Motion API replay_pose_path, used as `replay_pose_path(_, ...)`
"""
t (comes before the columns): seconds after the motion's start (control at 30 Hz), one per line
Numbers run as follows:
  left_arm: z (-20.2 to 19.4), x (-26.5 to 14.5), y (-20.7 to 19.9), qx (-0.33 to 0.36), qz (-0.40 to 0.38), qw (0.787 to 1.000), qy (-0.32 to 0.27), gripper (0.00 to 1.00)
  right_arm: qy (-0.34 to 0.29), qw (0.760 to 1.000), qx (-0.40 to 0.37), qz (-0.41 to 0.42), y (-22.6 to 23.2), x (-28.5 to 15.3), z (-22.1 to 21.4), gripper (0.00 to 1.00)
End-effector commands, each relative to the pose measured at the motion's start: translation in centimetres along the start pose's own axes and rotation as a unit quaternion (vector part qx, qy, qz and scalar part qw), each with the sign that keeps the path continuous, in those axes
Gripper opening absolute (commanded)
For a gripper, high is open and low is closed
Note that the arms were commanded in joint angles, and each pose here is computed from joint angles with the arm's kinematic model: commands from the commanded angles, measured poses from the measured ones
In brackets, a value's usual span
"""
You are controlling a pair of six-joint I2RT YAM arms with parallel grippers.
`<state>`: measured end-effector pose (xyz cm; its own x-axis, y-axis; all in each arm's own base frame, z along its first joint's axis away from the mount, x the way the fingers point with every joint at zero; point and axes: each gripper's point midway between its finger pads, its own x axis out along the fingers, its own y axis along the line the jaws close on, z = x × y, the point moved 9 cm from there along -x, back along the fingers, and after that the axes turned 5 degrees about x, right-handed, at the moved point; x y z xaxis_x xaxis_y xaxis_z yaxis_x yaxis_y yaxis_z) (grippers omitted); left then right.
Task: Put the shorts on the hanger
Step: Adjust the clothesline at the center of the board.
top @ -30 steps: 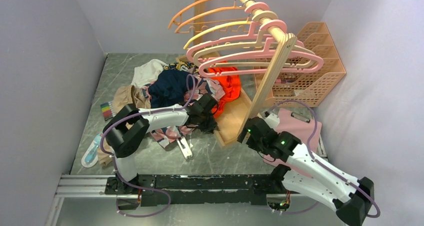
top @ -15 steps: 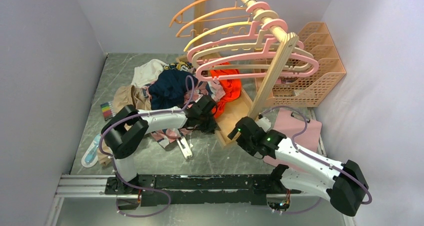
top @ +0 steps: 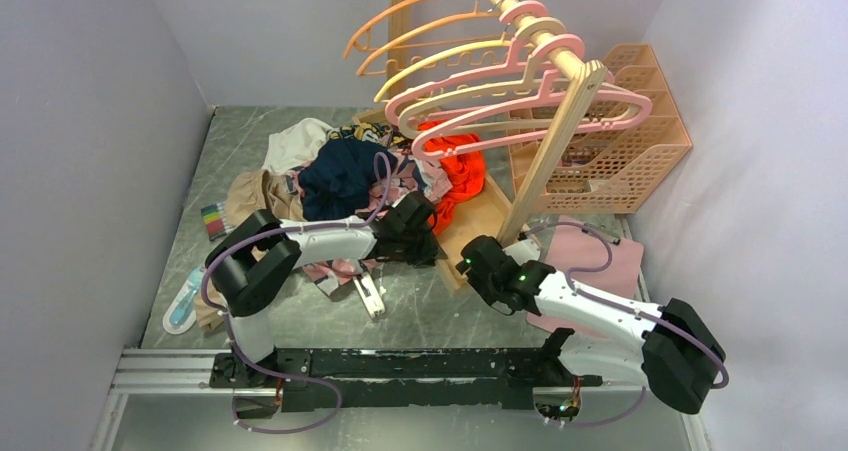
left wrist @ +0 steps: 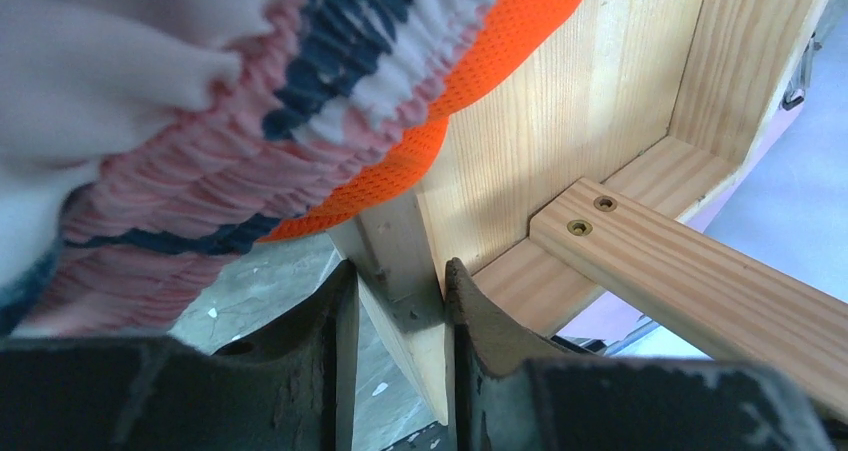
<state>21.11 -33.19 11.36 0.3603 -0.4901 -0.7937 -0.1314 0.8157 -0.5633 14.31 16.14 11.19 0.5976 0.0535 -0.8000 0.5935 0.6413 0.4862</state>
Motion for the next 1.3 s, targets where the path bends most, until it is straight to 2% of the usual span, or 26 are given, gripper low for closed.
replay_pose_path(0.0,-0.8,1.5,2.8,0.035,0.037,0.999,0.003,0.07,-0.026,0.995,-0.043,-0.083,-3.6,2.5,0.2,0.54)
replay_pose_path(0.4,-1.2,0.1,3.4,0.027,0.036,0.999,0.007,0.07,0.028,0.984,-0.163,-0.07,-4.1,2.7,-0.8,0.0)
replay_pose_path(0.77,-2.0,-2.6,4.7,0.009,0.034,0.999,0.004,0.07,0.042,0.955,-0.29,-0.039,-3.5,1.6,-2.4,0.0)
replay_pose_path(1.1,-2.2,-3.9,5.7,0.005,0.04,0.999,-0.004,0.07,0.062,0.932,-0.355,-0.036,-4.1,1.4,-3.6,0.0)
replay_pose_path(1.27,-1.6,-5.4,5.4,0.02,0.038,0.999,-0.033,0.07,0.06,0.933,-0.352,-0.044,-5.0,1.2,-3.6,0.0)
